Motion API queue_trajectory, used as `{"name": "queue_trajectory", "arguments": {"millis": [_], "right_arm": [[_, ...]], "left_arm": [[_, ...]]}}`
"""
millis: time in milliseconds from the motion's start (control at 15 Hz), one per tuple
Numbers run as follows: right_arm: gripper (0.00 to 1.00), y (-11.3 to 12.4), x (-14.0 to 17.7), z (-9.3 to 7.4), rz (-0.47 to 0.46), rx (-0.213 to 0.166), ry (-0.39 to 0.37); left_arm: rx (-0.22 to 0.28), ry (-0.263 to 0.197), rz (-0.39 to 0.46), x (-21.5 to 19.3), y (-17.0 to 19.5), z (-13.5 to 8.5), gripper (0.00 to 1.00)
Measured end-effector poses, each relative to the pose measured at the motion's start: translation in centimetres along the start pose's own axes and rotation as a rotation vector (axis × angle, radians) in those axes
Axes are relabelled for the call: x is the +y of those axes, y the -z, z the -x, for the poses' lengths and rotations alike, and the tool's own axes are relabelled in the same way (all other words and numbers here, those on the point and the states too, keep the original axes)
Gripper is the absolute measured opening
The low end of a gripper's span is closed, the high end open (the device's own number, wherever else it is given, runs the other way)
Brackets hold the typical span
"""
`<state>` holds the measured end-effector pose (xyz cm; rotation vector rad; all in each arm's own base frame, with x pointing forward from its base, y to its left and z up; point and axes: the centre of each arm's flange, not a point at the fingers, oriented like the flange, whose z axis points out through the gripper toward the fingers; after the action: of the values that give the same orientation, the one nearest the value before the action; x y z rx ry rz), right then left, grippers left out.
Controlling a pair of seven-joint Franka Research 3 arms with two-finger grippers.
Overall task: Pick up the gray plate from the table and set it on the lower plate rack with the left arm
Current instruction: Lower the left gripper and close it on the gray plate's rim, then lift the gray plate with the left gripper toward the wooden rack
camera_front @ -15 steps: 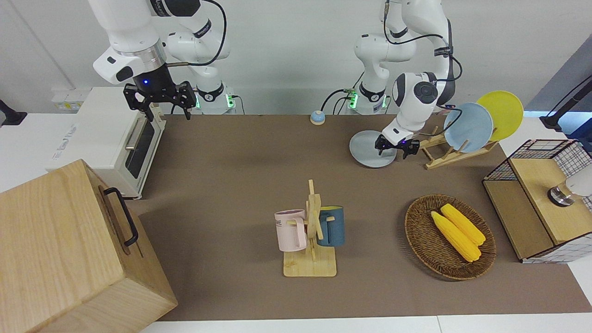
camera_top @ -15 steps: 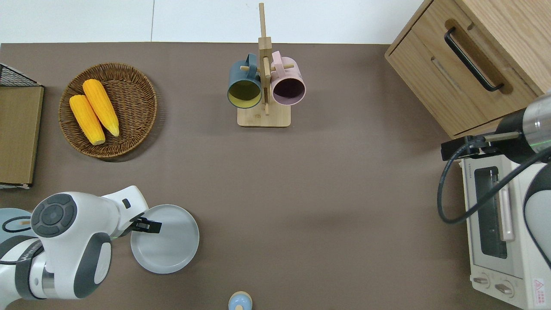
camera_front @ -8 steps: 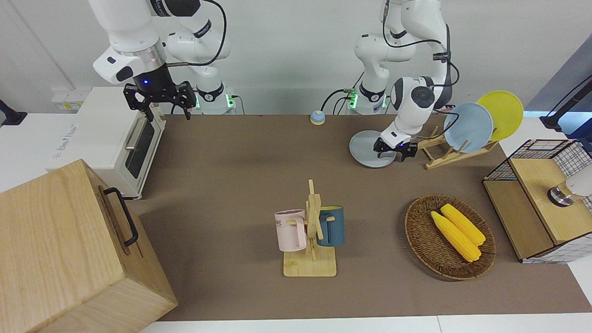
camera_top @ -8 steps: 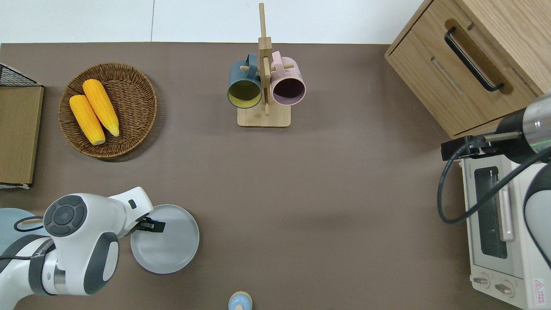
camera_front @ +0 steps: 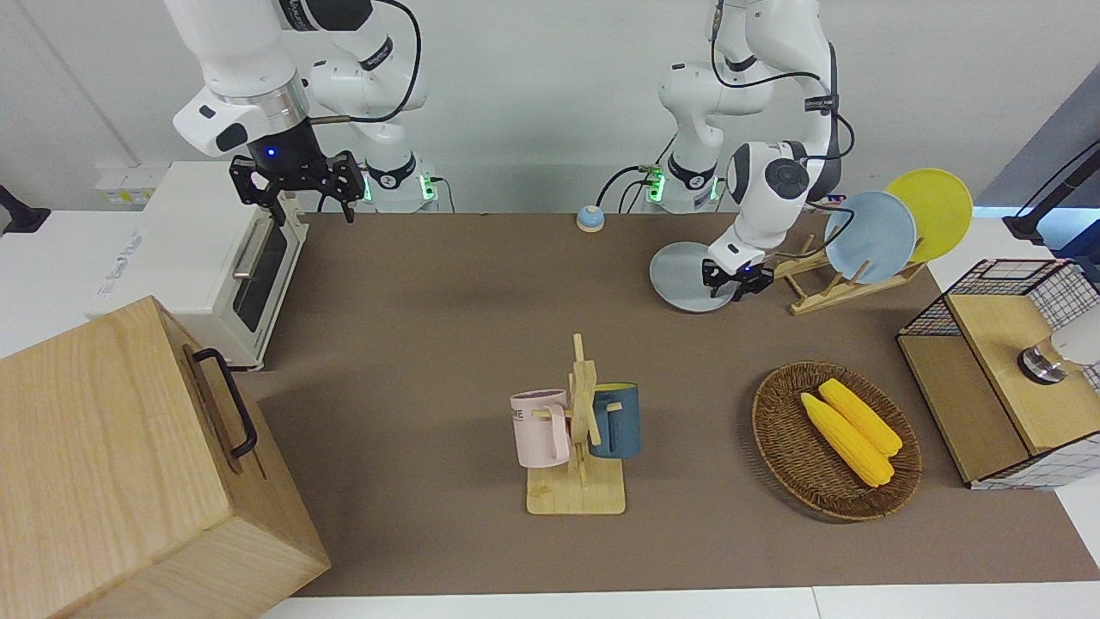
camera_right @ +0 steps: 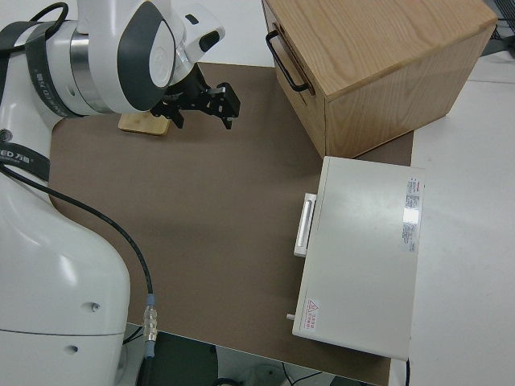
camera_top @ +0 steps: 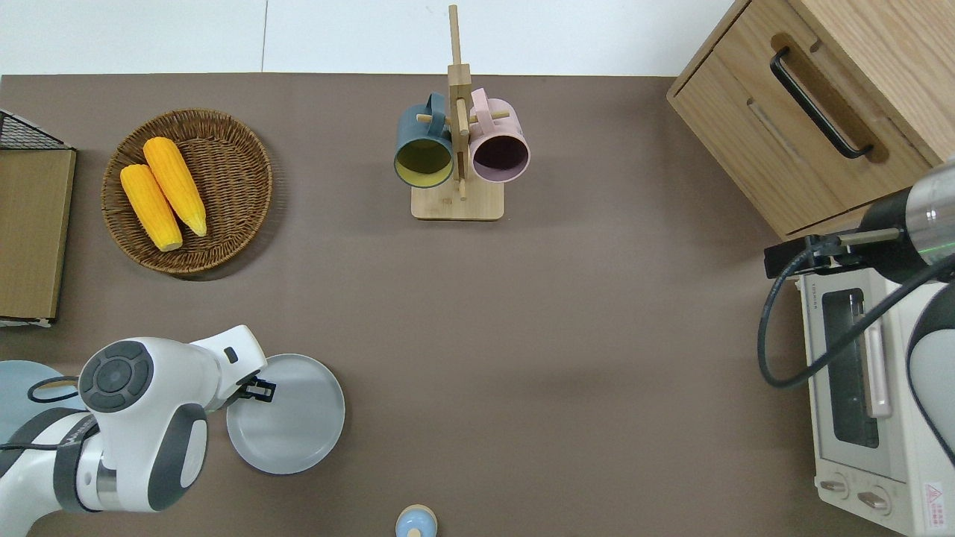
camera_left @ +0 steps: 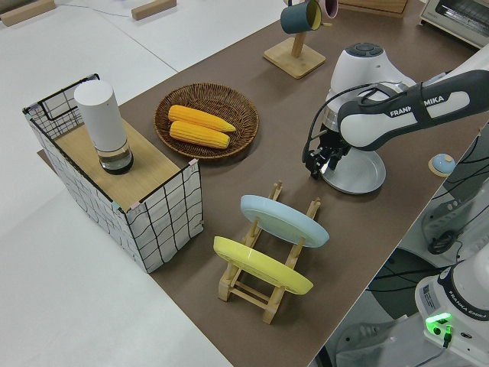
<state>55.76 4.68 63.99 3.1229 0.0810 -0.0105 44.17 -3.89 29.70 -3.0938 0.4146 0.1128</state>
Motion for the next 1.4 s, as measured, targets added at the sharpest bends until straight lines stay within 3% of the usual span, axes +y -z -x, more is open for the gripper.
{"name": "queue_trajectory", "arguments": {"millis": [133, 467, 667, 1000, 1400], "right_arm": [[0.99, 0.0, 0.0, 0.0, 0.0, 0.0, 0.0], [0.99, 0.0, 0.0, 0.0, 0.0, 0.0, 0.0], [0.99, 0.0, 0.0, 0.0, 0.0, 0.0, 0.0], [0.99, 0.0, 0.0, 0.0, 0.0, 0.0, 0.0], [0.99, 0.0, 0.0, 0.0, 0.0, 0.0, 0.0]], "left_arm": [[0.004, -0.003, -0.001, -0.1, 0.2, 0.0, 0.12], [0.006, -0.006, -0.002, 0.0, 0.2, 0.1, 0.11], [0.013, -0.009, -0.003, 0.0, 0.7, 0.1, 0.01], [0.012, -0.012, -0.002, -0.4, 0.9, 0.2, 0.01], [-0.035, -0.007, 0.016, -3.1, 3.3, 0.1, 0.01]]}}
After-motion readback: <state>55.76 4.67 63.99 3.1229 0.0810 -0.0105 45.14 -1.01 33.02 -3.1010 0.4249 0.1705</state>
